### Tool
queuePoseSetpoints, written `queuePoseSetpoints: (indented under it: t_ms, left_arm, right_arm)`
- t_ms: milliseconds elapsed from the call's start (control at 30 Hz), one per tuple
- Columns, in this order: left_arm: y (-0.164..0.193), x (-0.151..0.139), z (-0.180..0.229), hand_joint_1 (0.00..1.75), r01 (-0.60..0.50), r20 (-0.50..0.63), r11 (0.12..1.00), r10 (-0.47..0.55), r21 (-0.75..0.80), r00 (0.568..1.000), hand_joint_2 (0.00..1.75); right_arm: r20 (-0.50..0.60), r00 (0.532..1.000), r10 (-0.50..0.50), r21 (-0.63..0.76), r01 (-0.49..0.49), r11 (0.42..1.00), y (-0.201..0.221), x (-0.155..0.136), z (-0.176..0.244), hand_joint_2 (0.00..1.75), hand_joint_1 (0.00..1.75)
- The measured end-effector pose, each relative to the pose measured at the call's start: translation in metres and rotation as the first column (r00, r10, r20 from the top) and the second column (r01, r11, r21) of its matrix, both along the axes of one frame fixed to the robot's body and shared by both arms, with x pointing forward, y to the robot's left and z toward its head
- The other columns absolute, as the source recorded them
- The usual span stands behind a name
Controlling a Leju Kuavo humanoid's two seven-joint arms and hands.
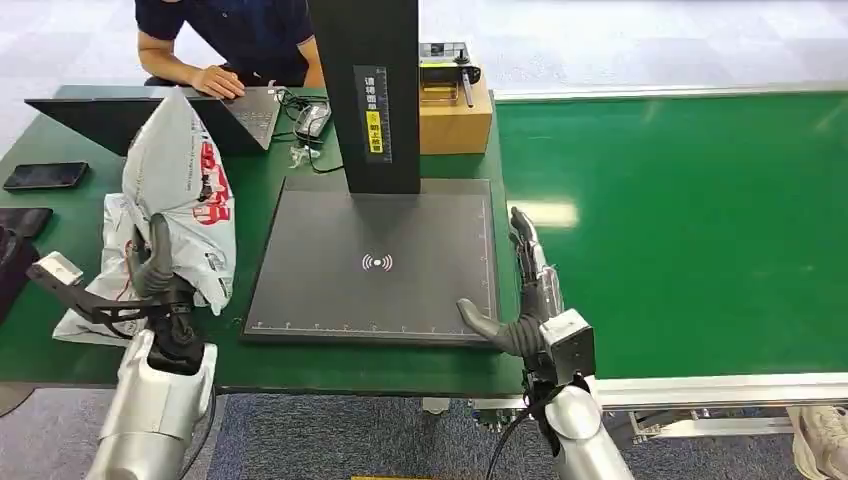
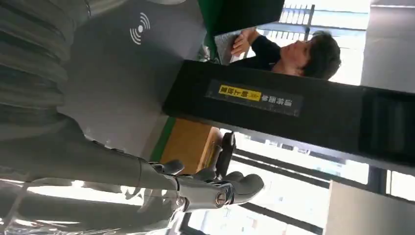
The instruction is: Moved the parcel from conveyor to table for the left to box.
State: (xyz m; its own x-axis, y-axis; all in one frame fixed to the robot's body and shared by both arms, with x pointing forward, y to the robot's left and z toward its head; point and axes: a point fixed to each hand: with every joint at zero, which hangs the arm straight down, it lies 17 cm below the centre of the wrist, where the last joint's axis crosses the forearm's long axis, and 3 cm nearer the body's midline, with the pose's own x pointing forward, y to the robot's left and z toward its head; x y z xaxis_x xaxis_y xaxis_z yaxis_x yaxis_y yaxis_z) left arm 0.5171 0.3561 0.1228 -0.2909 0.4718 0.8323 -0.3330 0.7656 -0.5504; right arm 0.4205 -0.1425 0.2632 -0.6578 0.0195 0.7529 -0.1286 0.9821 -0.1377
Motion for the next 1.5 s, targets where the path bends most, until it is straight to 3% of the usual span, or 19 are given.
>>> queuePoseSetpoints:
  t_ms: [100, 367, 500, 567, 667, 767, 800, 833, 867, 900, 967, 1100, 1233, 1500]
  left_arm:
    - [0.016, -0.007, 0.026, 1.75, -0.110, 0.050, 0.985, 0.104, 0.134, 0.993, 1.75]
    - [0.036, -0.020, 0.070, 1.75, -0.285, 0.156, 0.904, 0.247, 0.318, 0.957, 1.75]
    - [0.049, -0.034, 0.095, 1.75, -0.439, 0.223, 0.735, 0.380, 0.516, 0.898, 1.75]
    - [0.052, -0.037, 0.106, 1.57, -0.480, 0.254, 0.674, 0.411, 0.562, 0.875, 1.75]
    - [0.054, -0.037, 0.114, 1.75, -0.499, 0.273, 0.631, 0.426, 0.594, 0.863, 1.75]
    - [0.054, -0.034, 0.127, 1.75, -0.514, 0.313, 0.512, 0.429, 0.688, 0.847, 1.75]
    - [0.057, -0.032, 0.132, 1.55, -0.518, 0.324, 0.471, 0.433, 0.713, 0.841, 1.75]
    - [0.060, -0.031, 0.137, 1.13, -0.520, 0.338, 0.420, 0.436, 0.743, 0.834, 1.75]
    - [0.064, -0.029, 0.140, 0.58, -0.523, 0.343, 0.388, 0.445, 0.759, 0.827, 1.75]
    - [0.073, -0.029, 0.141, 0.47, -0.526, 0.343, 0.355, 0.463, 0.773, 0.817, 1.75]
    - [0.083, -0.024, 0.142, 0.02, -0.515, 0.336, 0.302, 0.485, 0.802, 0.807, 1.75]
    - [0.097, -0.009, 0.132, 0.00, -0.419, 0.273, 0.193, 0.513, 0.887, 0.814, 1.75]
    - [0.100, 0.008, 0.116, 0.00, -0.315, 0.180, 0.172, 0.534, 0.933, 0.826, 1.75]
    - [0.093, 0.020, 0.102, 0.00, -0.278, 0.121, 0.230, 0.527, 0.933, 0.841, 1.75]
  right_arm:
    - [-0.002, 1.000, -0.015, 0.005, 0.015, 1.000, -0.003, -0.004, -0.004, 1.75, 0.00]
    - [-0.003, 1.000, -0.030, 0.008, 0.030, 1.000, -0.005, -0.008, -0.007, 1.75, 0.00]
    - [0.006, 0.999, -0.033, 0.007, 0.033, 0.999, -0.006, -0.010, -0.006, 1.75, 0.00]
    - [0.007, 0.999, -0.032, 0.007, 0.032, 0.999, -0.006, -0.010, -0.006, 1.75, 0.00]
    - [0.009, 0.999, -0.033, 0.006, 0.033, 0.999, -0.006, -0.010, -0.006, 1.75, 0.00]
    - [0.013, 0.999, -0.034, 0.003, 0.034, 0.999, -0.005, -0.011, -0.005, 1.75, 0.00]
    - [0.013, 0.999, -0.035, 0.004, 0.035, 0.999, -0.005, -0.011, -0.005, 1.75, 0.00]
    - [0.014, 0.999, -0.035, 0.005, 0.035, 0.999, -0.005, -0.011, -0.005, 1.75, 0.00]
    - [0.014, 0.999, -0.035, 0.005, 0.035, 0.999, -0.005, -0.010, -0.005, 1.75, 0.00]
    - [0.015, 0.999, -0.035, 0.005, 0.035, 0.999, -0.005, -0.010, -0.004, 1.75, 0.00]
    - [0.016, 0.999, -0.036, 0.007, 0.036, 0.999, -0.004, -0.010, -0.004, 1.75, 0.00]
    - [0.022, 0.999, -0.039, 0.006, 0.039, 0.999, -0.005, -0.009, -0.001, 1.75, 0.00]
    - [0.030, 0.998, -0.047, 0.007, 0.047, 0.999, -0.006, -0.008, 0.002, 1.75, 0.00]
    - [0.031, 0.998, -0.051, 0.005, 0.051, 0.999, -0.006, -0.008, 0.002, 1.75, 0.00]
